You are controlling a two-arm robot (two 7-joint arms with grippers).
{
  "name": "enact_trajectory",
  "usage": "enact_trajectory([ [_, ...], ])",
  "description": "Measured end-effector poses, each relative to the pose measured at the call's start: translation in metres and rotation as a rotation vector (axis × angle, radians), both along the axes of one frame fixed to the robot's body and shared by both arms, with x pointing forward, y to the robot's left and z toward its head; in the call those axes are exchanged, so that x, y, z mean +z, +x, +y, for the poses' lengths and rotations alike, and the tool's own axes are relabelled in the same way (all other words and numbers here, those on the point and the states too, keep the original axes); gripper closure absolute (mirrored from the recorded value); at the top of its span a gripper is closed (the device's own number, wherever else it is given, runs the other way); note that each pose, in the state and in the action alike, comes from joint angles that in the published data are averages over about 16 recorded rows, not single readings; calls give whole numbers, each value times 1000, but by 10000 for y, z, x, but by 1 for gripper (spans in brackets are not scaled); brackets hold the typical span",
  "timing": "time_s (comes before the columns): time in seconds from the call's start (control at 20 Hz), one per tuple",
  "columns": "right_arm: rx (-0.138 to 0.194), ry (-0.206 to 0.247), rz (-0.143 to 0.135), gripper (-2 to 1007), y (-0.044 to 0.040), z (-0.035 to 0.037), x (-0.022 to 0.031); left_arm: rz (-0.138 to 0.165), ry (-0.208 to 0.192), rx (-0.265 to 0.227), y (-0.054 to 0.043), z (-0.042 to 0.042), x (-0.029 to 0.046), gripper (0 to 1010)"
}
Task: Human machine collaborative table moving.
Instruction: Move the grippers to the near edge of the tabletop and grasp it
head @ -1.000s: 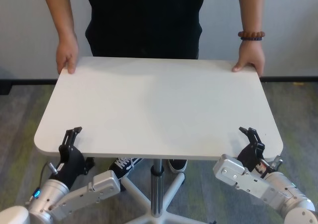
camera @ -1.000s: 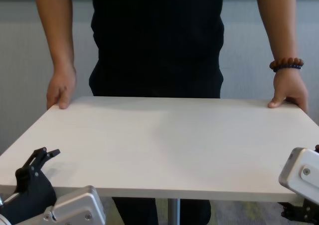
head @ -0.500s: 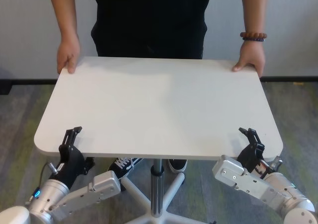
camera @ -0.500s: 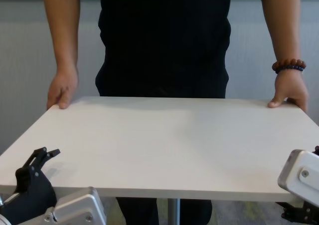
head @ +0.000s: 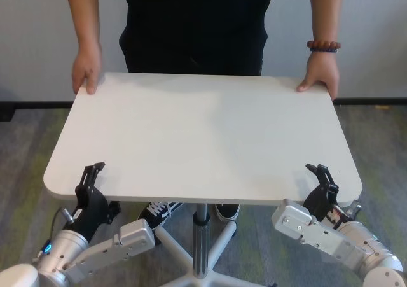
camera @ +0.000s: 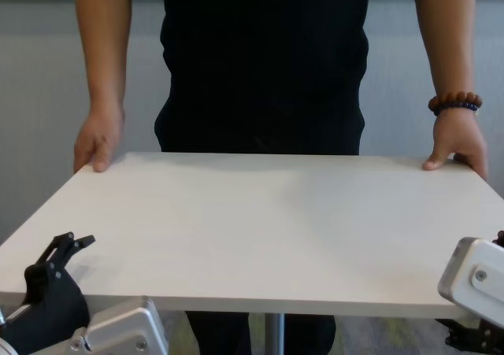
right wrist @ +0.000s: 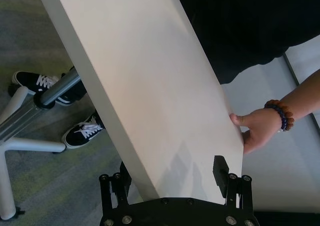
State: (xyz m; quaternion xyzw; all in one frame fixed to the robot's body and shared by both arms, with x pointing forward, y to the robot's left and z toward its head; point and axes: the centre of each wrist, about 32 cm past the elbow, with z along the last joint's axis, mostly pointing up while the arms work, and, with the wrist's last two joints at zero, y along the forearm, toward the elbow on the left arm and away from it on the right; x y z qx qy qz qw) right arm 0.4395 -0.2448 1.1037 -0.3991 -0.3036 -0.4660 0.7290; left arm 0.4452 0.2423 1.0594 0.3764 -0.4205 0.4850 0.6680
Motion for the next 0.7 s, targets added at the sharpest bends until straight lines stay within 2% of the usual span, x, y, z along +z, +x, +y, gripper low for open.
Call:
enact_trajectory([
  [0.7, 0, -4, 0, 0, 0, 2, 2, -1, 4, 1, 1, 2, -1, 7],
])
